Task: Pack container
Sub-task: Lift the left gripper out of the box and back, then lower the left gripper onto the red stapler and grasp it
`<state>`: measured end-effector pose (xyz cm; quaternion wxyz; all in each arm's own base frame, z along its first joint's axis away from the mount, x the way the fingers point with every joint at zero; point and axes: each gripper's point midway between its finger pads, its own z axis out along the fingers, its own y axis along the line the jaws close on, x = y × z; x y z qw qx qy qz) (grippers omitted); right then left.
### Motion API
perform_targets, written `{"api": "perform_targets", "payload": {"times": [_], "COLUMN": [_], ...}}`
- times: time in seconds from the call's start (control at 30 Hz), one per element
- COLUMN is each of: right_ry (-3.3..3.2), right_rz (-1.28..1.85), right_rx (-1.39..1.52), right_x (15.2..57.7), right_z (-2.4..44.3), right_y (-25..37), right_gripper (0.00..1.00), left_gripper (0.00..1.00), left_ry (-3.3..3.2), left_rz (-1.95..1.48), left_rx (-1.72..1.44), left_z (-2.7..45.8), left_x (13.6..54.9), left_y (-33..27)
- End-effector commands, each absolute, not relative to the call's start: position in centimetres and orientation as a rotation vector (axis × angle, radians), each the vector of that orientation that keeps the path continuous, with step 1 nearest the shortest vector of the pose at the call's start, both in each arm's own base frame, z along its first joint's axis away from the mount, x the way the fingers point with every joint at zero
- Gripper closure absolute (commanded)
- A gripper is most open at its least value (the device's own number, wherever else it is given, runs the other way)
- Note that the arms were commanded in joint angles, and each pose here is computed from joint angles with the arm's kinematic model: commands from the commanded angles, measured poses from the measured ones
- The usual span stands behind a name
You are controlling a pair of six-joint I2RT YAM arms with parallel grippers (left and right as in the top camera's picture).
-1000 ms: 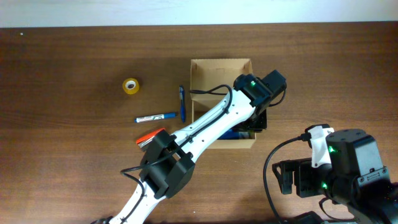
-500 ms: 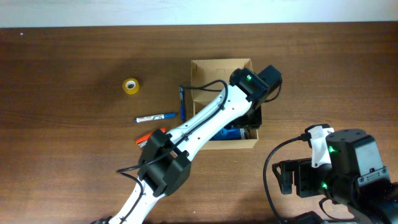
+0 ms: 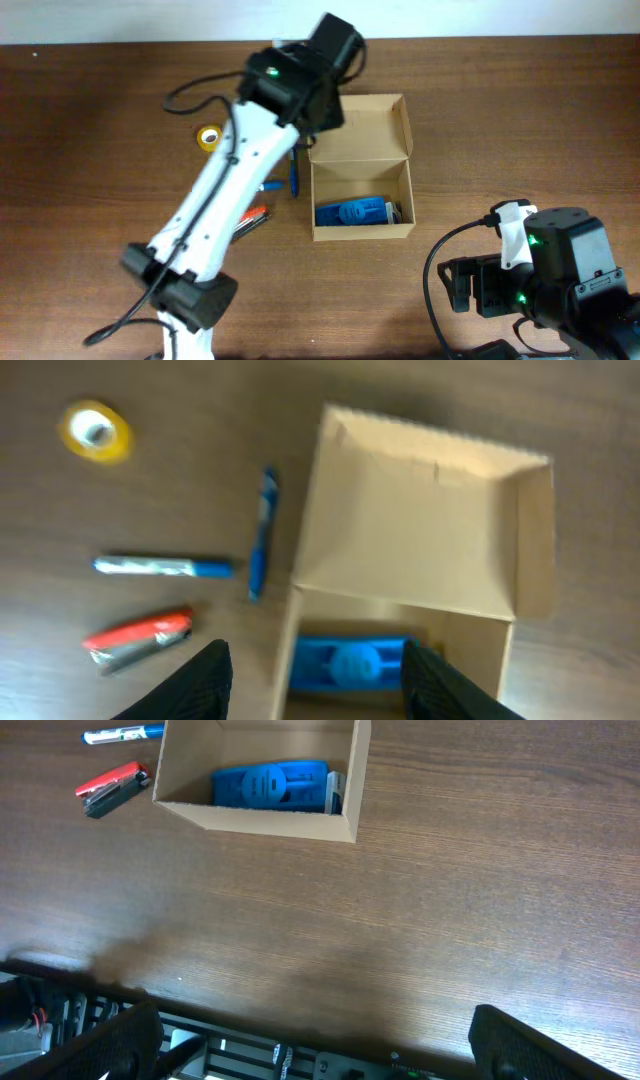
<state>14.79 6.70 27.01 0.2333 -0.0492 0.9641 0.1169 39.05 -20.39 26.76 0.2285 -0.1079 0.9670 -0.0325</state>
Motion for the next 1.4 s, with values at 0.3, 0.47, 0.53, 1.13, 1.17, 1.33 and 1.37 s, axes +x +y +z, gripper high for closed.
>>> {"api": "perform_targets", "payload": {"times": [0.3,0.47,0.53,1.13,1.17,1.33,1.37], "right_ry": [2.63,2.63,2.63,2.63,2.63,2.63,2.63], "right_rz": [0.327,0.327,0.327,0.327,0.327,0.327,0.327], "right_rx": [-0.149,-0.149,-0.149,-0.149,-0.149,-0.149,-0.149], "right_x": [14.8,14.8,14.8,14.8,14.8,14.8,14.8], "right_z": [27.4,27.4,27.4,27.4,27.4,27.4,27.4], "right_y": [6.8,6.8,6.8,6.8,6.8,6.8,6.8], "right_gripper": [0.01,0.01,0.01,0.01,0.01,0.01,0.01], "left_gripper": [0.47,0.0,0.0,0.0,0.0,0.0,0.0], "left_ry": [2.584,2.611,2.606,3.016,3.049,3.19,3.203], "left_rz": [0.21,0.267,0.272,0.035,-0.001,-0.159,-0.165], "left_rx": [-0.505,-0.504,-0.513,0.495,0.522,0.668,0.676], "left_z": [29.3,28.4,28.3,15.7,14.0,7.7,7.4], "left_x": [42.4,42.9,43.0,39.2,38.4,33.6,33.1], "left_y": [-1.0,2.0,2.3,-2.9,-3.5,-6.0,-6.1]}}
